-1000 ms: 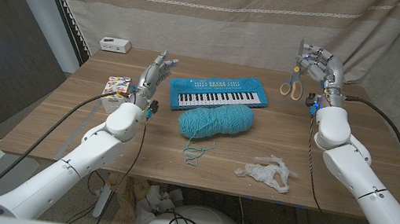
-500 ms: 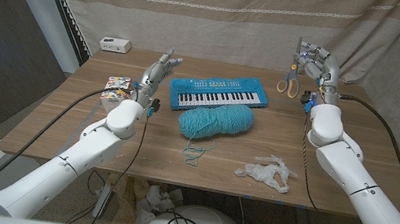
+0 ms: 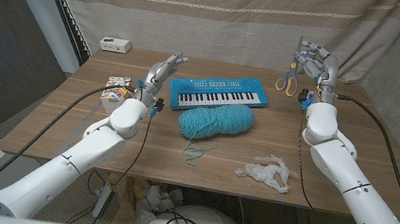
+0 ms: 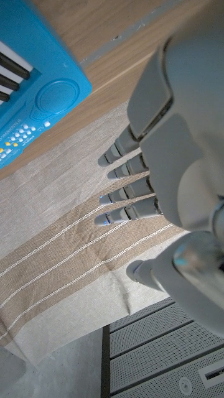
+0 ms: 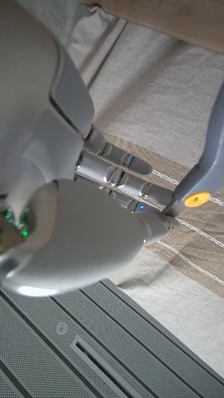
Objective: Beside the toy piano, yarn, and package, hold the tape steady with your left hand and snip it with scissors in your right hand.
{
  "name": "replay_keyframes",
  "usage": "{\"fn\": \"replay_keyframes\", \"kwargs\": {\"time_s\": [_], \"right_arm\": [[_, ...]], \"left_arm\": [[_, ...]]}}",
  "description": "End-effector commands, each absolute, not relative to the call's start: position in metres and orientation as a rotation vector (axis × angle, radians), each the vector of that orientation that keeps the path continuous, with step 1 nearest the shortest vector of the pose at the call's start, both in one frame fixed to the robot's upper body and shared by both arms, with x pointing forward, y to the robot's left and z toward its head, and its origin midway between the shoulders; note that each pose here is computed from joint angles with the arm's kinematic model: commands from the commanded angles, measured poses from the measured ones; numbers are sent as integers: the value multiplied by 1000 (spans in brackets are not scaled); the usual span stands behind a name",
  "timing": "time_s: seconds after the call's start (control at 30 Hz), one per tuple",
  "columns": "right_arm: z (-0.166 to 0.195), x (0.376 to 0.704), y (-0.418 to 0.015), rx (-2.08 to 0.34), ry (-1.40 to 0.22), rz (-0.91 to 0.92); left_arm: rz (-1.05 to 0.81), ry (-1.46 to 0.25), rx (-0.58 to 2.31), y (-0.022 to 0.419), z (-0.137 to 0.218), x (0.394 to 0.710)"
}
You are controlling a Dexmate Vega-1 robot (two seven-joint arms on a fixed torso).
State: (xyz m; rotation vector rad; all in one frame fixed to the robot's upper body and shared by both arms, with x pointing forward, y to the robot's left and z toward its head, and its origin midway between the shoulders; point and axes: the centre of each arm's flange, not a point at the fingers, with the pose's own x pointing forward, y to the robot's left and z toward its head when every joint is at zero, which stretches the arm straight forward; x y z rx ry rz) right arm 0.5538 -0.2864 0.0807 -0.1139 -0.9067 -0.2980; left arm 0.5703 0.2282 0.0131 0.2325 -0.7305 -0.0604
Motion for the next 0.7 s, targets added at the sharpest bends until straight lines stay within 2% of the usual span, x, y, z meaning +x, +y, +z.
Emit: {"fn": "replay_keyframes", "kwargs": {"time_s": [0.03, 0.7], "right_arm": [[80, 557, -281, -63, -912, -296], [79, 557, -273, -14, -897, -309]], "left_arm": [[-64, -797, 307, 212, 24, 565], [-93, -846, 356, 180, 25, 561]]}}
